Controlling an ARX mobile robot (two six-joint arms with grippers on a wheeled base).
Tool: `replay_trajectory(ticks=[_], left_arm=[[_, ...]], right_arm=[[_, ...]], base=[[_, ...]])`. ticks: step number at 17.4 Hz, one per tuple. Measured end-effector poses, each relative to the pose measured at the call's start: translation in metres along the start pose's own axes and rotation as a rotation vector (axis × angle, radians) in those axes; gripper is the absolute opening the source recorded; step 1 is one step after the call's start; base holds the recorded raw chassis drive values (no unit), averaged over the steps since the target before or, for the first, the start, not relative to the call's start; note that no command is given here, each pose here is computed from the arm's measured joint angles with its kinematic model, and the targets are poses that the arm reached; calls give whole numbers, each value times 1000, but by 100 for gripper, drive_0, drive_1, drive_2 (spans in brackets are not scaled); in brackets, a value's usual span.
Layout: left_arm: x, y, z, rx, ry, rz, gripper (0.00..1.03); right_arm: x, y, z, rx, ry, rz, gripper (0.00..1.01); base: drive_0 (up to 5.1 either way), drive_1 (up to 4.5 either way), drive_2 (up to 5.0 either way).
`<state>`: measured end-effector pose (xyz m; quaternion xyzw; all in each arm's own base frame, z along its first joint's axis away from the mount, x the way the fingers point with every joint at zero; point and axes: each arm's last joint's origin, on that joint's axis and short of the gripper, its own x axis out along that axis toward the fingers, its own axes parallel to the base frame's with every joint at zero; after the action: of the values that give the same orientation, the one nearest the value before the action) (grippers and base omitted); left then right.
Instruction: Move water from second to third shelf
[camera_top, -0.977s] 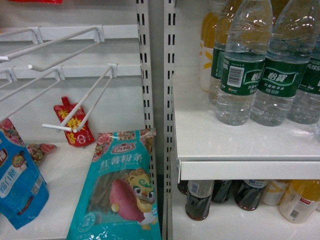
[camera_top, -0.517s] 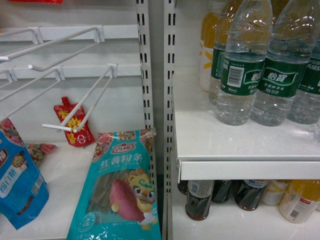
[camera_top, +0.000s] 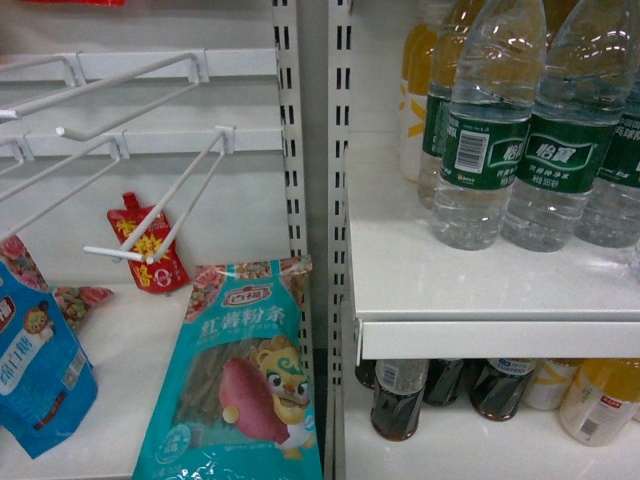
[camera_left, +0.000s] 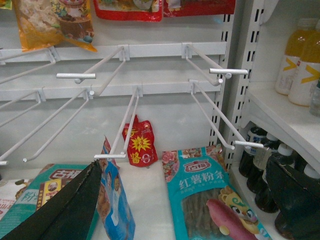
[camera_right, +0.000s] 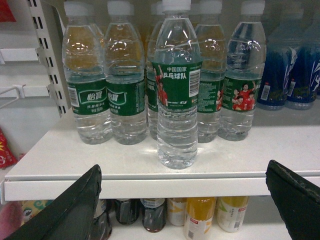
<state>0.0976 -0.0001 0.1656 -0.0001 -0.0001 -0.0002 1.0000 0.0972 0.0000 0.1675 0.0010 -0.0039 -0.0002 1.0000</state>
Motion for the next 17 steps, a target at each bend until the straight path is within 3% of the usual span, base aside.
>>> replay_trajectory(ticks=[17], left_arm=[[0, 0, 0, 1, 2, 0, 98]], right_arm=[[0, 0, 0, -2, 2, 0, 98]], base=[[0, 0, 0]])
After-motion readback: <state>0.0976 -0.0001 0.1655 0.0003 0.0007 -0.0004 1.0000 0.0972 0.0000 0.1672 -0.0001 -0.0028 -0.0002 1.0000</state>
